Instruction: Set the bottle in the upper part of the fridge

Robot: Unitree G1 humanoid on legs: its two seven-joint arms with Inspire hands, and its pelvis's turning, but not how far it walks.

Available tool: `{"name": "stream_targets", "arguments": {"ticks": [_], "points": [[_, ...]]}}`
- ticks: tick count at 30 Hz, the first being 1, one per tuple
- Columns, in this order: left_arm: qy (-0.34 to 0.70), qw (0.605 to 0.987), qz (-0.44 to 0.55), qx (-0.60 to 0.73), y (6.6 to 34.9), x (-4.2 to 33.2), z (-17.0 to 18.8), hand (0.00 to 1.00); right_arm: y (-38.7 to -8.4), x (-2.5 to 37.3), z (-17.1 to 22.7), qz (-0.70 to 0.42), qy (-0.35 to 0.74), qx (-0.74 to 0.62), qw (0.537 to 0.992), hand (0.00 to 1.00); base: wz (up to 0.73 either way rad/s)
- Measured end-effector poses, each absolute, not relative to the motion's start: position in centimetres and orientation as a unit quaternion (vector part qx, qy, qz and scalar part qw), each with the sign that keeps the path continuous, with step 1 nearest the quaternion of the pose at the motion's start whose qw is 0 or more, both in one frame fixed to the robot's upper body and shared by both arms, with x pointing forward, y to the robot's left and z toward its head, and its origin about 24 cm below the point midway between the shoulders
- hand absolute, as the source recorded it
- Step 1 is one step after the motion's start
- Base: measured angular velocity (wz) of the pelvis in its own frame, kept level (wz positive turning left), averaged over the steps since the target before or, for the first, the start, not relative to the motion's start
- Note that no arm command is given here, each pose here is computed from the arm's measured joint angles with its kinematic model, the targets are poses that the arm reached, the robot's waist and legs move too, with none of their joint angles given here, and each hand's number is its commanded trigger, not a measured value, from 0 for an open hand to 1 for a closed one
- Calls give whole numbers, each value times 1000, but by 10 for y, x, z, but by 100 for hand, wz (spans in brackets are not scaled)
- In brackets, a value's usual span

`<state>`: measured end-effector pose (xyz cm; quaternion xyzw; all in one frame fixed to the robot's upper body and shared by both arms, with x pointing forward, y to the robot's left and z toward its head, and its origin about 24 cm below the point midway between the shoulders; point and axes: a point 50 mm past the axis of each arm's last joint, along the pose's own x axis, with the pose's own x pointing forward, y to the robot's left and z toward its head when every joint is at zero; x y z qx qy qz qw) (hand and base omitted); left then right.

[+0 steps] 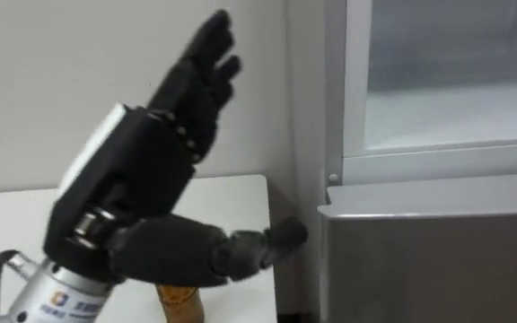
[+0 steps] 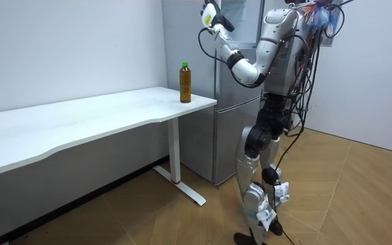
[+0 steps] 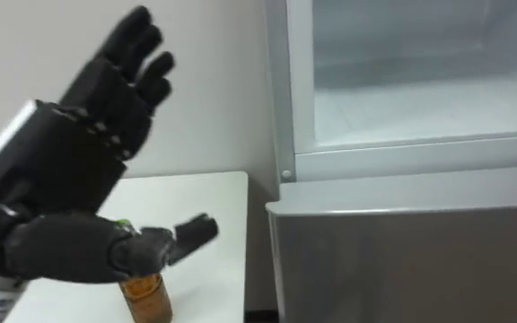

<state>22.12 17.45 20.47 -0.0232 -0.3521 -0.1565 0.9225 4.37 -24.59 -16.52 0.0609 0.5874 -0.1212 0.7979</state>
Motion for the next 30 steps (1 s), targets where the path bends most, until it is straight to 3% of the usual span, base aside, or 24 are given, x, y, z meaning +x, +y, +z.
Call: {"name": "stream_targets", "arguments": {"ticks": [11,22,30], "points": [[-350,936,37,24,228,200,194,0,-245,29,-166,-144,580,77,798,0,5],[-236,948,214,5,276,175,139,0,-250,12,-164,-179,577,103,790,0,4],[28,947,316,-57,297,148,19,0,-247,10,-165,-184,578,108,787,0,4]]}}
